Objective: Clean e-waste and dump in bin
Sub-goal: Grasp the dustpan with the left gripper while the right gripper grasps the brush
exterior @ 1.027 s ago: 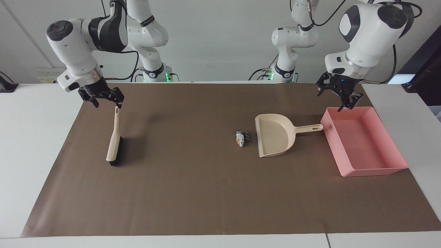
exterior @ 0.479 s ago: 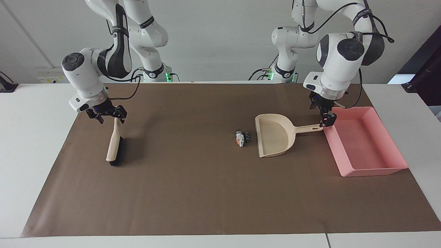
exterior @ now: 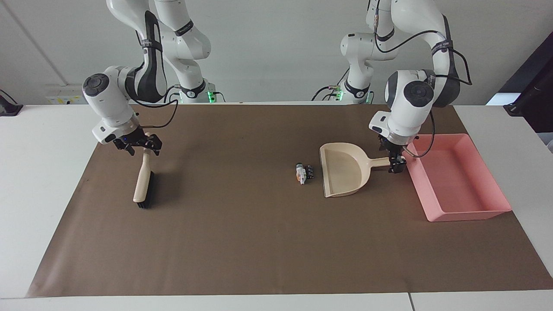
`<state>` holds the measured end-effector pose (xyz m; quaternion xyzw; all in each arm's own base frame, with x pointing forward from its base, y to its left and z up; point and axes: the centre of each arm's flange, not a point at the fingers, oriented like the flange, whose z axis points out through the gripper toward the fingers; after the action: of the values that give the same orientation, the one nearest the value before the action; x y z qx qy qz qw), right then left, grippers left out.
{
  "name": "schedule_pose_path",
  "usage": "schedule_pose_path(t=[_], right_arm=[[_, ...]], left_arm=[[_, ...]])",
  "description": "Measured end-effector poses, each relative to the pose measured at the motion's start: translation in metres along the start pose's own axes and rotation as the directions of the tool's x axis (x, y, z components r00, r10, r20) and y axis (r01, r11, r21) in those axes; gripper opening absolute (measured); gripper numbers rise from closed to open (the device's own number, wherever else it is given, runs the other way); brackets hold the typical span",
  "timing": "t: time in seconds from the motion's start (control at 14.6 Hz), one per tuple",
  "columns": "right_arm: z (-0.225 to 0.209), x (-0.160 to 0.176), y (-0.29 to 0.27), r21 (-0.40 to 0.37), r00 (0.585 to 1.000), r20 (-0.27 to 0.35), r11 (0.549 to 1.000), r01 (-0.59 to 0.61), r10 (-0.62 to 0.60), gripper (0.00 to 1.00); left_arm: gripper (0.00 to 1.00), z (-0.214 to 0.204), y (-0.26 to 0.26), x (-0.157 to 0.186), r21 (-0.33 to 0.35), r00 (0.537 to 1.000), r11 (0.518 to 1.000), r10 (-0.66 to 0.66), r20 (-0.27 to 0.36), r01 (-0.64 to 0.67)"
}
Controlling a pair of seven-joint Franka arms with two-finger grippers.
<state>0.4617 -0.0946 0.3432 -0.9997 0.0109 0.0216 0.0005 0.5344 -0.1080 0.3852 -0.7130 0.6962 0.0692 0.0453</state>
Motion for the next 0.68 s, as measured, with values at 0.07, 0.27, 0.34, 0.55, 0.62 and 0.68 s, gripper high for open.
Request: schedule_pose_path(t=[0.07, 0.27, 0.34, 0.55, 0.62, 0.68], right_arm=[[0.001, -0.001, 0.000, 0.001, 1.000, 0.003, 1.000, 0.016, -0.016, 0.97], [0.003, -0.002, 0.002, 0.002, 0.999, 0.004, 0.999, 0.039, -0.039, 0.91], [0.003, -0.002, 0.002, 0.001, 0.999, 0.002, 0.999, 0.040, -0.040, 0.91], [0.003, -0.002, 0.002, 0.001, 0.999, 0.001, 0.999, 0.040, -0.040, 0.77], [0.003, -0.002, 0.002, 0.001, 0.999, 0.000, 0.999, 0.040, -0.040, 0.69], [0.003, -0.002, 0.002, 0.001, 0.999, 0.000, 0.999, 0.040, -0.040, 0.69]], left_arm=[[0.97, 0.006, 0.002, 0.001, 0.004, 1.000, 1.000, 0.003, 0.004, -0.003], [0.96, 0.024, 0.009, 0.002, 0.014, 1.000, 1.000, 0.007, 0.005, -0.007], [0.96, 0.028, 0.010, 0.003, 0.023, 1.000, 1.000, 0.002, 0.001, -0.002], [0.96, 0.032, 0.012, 0.005, 0.030, 1.000, 0.999, -0.016, -0.002, 0.016], [0.96, 0.034, 0.014, 0.006, 0.026, 1.000, 1.000, -0.015, -0.001, 0.015], [0.96, 0.037, 0.016, 0.008, 0.020, 1.000, 1.000, -0.016, 0.002, 0.016]])
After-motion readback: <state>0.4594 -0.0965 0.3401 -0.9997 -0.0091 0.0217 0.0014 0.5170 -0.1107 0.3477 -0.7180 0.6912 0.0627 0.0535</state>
